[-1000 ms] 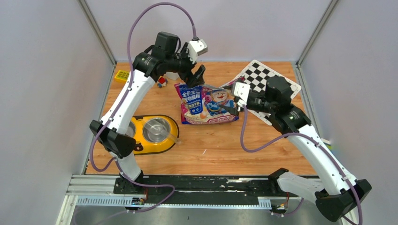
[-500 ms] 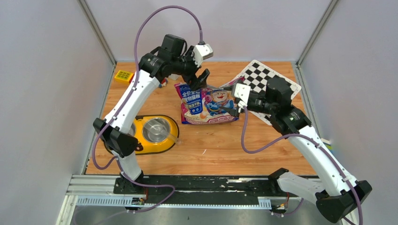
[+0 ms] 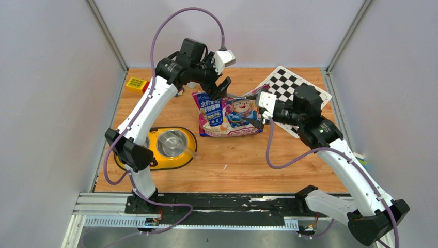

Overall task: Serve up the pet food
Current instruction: Open the pet food bag at the center of the board.

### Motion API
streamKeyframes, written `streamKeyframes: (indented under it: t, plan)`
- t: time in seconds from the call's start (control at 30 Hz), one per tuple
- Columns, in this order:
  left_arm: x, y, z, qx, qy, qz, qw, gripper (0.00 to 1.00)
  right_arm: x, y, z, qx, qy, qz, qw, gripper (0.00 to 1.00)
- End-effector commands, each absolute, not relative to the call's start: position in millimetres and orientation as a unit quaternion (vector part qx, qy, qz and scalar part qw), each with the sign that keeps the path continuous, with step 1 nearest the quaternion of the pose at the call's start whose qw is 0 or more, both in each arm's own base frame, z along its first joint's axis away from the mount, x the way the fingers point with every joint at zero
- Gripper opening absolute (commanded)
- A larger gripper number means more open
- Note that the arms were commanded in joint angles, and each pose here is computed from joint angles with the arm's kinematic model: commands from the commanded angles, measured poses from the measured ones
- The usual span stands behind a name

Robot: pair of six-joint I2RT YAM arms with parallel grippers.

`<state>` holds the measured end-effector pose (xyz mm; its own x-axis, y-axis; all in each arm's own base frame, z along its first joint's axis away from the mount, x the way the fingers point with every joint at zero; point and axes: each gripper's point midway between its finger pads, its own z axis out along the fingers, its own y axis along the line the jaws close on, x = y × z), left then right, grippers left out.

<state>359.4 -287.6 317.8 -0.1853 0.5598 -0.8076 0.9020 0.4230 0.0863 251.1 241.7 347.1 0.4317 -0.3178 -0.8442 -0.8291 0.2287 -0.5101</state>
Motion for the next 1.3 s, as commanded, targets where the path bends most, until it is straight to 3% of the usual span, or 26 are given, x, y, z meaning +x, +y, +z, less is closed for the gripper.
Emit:
streamKeyframes:
  t: [0.0, 0.77, 1.27]
  plan:
    - [361.1, -288.7, 331.3, 0.506, 0.726, -0.201, 0.42, 1.0, 246.1, 241.3, 355.9, -0.587, 0.475, 0.212, 0.621, 0.67]
    - [368.5, -291.0, 350.7, 0.501, 0.718, -0.193, 0.442, 1.0, 247.0, 240.8, 353.8, -0.587, 0.478, 0.212, 0.618, 0.67]
    - [371.1, -298.5, 331.7, 0.51, 0.727, -0.2, 0.414, 0.98, 246.1, 239.5, 353.7, -0.588, 0.476, 0.211, 0.619, 0.67]
